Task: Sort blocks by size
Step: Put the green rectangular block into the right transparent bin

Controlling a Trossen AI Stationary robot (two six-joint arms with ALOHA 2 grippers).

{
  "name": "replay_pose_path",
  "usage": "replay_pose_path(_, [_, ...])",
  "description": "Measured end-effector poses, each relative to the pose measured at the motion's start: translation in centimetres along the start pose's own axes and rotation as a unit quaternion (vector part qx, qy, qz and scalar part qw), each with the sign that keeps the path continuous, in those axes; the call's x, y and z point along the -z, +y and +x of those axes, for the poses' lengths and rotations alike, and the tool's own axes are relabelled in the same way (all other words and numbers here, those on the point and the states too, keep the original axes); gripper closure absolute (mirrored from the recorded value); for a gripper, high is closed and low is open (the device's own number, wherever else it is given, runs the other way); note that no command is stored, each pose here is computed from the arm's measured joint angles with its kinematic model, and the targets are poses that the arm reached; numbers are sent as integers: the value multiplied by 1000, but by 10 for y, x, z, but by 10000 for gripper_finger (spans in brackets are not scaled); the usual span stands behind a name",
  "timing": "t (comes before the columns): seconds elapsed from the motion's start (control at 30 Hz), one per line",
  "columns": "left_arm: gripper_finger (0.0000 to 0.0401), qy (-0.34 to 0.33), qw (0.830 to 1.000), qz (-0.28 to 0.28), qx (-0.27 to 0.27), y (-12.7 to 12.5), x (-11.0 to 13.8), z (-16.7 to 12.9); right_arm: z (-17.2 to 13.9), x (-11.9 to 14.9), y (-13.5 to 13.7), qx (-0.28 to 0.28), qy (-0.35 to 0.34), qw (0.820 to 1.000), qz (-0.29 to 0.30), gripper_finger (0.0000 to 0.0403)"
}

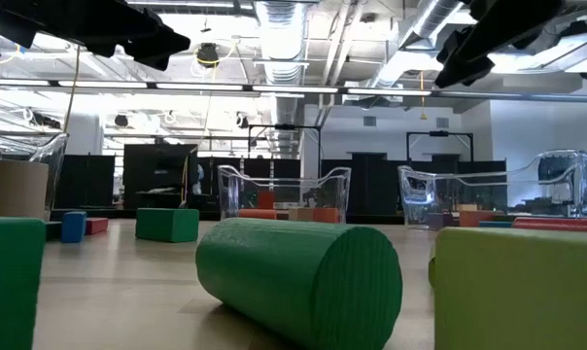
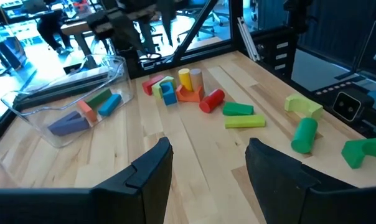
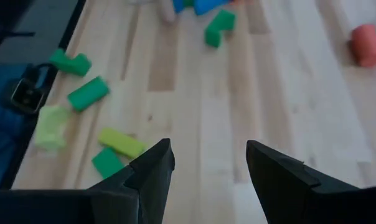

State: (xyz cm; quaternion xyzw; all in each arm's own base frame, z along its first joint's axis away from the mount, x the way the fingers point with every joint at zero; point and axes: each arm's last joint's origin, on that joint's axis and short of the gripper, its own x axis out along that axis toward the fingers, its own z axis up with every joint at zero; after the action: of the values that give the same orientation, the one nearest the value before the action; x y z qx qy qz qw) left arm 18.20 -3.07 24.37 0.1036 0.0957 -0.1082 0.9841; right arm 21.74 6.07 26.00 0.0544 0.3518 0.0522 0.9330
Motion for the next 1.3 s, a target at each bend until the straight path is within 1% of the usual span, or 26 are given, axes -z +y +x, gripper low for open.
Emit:
replay_pose_path(0.13, [207, -1, 1000, -1, 0, 0, 0, 0, 9, 5, 12, -15, 20, 1000, 7, 171])
replay_pose_path(0.43, [207, -17, 1000, 0, -3, 1, -3, 0, 27, 17, 32, -28, 66, 997, 38, 171])
replay_pose_path(0.67, [207, -16, 1000, -4, -3, 1, -2, 5, 26, 20, 47, -51, 63, 995, 56, 171])
replay_pose_path(0.77, [207, -11, 1000, -5, -2, 0, 1, 14, 26, 19, 54, -68, 47, 995, 52, 171])
replay_pose_path(0.9, [207, 8, 1000, -6, 2, -1, 11, 31, 35, 19, 63, -83, 34, 995, 41, 171])
replay_pose_path(1.1, [207, 12, 1000, -6, 3, -2, 22, 52, 62, 27, 72, -84, 46, 995, 15, 171])
replay_pose_path(1.3, [207, 4, 1000, -6, 2, -3, 24, 58, 95, 39, 75, -74, 66, 995, -19, 171])
